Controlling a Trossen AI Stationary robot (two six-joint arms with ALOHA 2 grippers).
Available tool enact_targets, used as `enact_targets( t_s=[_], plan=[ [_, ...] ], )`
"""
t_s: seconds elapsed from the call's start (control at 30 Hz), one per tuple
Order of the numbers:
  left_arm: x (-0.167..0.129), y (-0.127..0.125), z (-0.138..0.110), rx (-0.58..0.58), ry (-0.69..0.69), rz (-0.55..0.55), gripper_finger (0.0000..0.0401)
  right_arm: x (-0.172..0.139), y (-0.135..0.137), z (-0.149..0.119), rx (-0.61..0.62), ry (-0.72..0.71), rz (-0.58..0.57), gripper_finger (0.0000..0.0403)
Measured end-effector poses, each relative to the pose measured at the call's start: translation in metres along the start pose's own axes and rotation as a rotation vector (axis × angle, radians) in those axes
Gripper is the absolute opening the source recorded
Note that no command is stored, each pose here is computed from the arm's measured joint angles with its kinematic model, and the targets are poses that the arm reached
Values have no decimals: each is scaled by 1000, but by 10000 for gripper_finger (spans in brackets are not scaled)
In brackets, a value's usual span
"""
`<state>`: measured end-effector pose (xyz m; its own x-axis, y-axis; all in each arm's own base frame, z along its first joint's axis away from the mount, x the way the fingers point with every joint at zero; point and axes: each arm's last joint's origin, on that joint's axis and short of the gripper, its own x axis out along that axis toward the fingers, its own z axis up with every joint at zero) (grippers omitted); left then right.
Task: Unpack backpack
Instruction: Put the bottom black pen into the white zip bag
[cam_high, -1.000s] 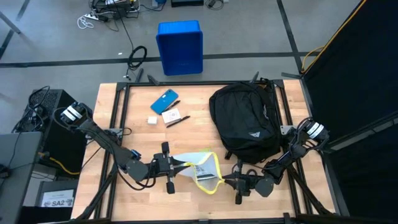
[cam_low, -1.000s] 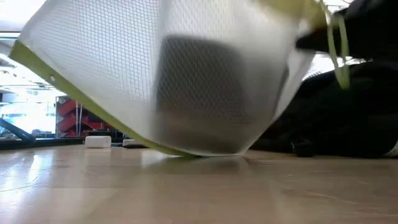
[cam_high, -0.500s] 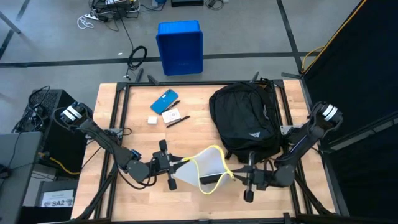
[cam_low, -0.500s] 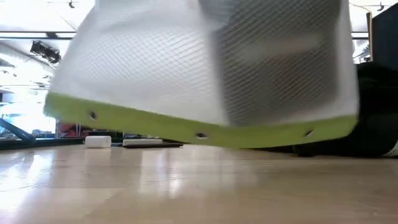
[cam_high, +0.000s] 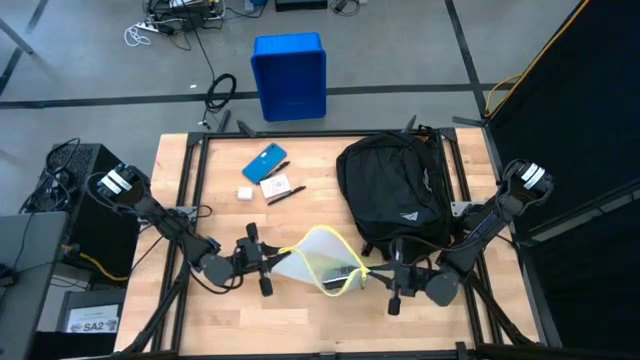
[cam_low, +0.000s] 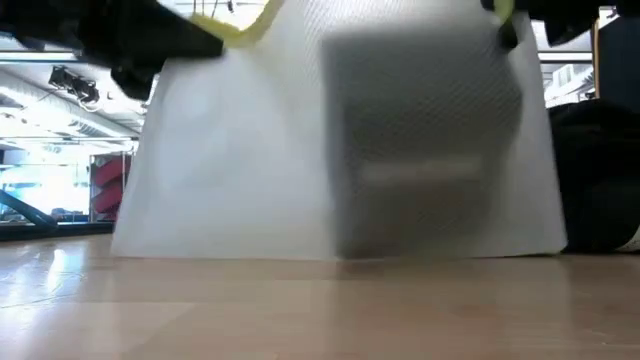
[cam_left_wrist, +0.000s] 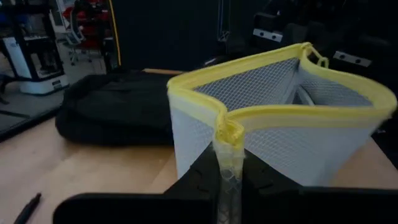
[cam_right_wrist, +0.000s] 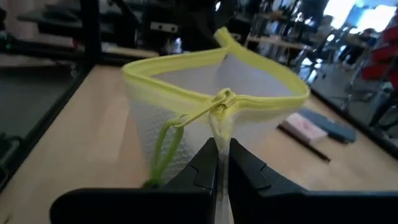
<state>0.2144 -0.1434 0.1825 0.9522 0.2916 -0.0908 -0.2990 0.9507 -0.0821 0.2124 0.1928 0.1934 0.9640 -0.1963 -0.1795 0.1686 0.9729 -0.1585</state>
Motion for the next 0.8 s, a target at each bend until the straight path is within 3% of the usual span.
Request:
enact_targets(
  t_s=[0.53, 0.8],
  plan=[
    [-3, 6, -19, -25, 95, -30, 0, 13, -9, -15, 73, 150, 83, 2],
    [1, 3, -47, -43, 158, 3, 0, 20, -13, -16, 159, 186, 120, 37]
  ],
)
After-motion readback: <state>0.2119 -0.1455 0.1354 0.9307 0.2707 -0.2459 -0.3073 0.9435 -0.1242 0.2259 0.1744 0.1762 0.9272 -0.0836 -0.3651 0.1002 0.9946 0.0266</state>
